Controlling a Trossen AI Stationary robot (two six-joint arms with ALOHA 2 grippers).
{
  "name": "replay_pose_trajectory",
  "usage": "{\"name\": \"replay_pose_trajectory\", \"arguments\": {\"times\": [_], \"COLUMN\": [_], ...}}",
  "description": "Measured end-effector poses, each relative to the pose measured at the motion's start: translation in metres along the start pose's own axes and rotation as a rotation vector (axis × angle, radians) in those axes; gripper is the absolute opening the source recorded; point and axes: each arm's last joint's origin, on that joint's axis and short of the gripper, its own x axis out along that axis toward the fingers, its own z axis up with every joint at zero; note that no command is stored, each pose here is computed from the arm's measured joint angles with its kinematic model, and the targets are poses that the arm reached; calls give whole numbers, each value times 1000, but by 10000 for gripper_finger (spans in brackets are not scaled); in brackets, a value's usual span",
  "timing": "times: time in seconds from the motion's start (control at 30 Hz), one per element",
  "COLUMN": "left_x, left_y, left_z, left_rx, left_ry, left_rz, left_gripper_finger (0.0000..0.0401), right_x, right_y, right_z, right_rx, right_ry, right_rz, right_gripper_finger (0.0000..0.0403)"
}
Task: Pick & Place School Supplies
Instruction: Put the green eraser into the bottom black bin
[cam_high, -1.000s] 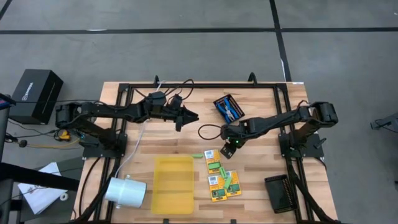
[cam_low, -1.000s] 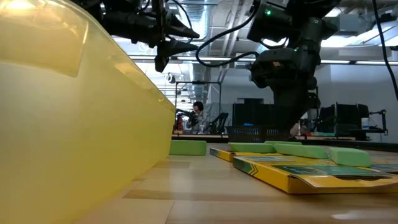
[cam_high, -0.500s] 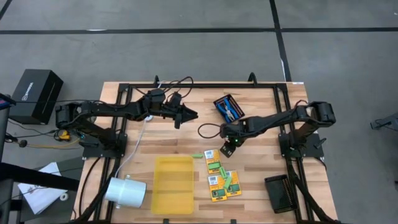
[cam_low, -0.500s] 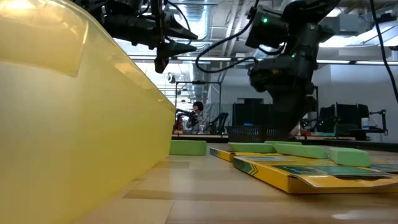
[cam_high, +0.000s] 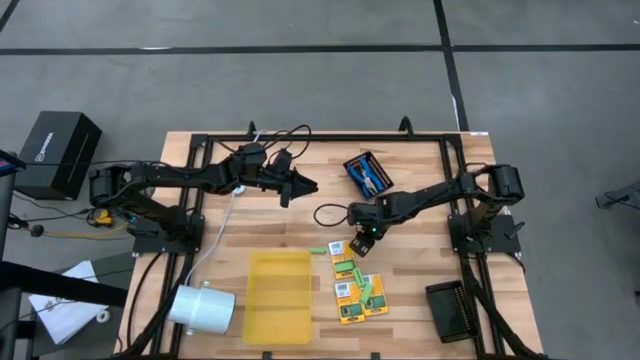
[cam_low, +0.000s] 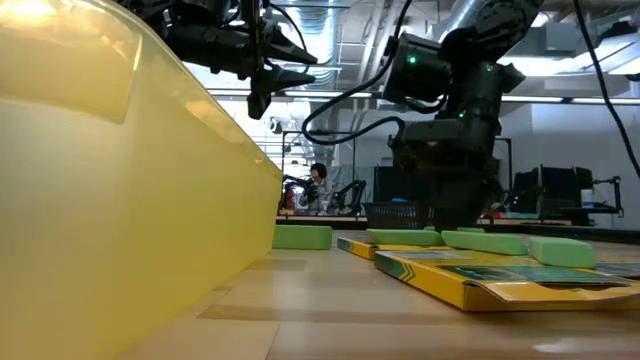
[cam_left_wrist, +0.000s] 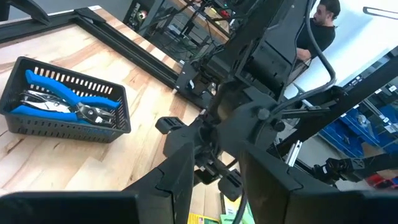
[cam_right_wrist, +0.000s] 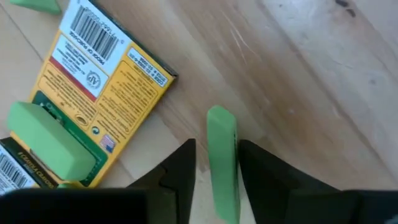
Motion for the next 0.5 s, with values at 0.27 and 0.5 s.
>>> {"name": "replay_pose_trajectory", "arguments": {"times": [0.27,0.5], "left_x": [0,0], "left_y": [0,-1], "left_z": [0,1], "left_rx": [5,30], "left_ry": [-3,-10], "left_rz": [-2,-5], "left_gripper_finger": [121,121], "right_x": [-10,-52], "right_y": [-10,-10], "right_z": [6,3], "right_rx": [58,58], "right_ry": [-11,-76], "right_rz": [18,77], "right_gripper_finger": [22,22]}}
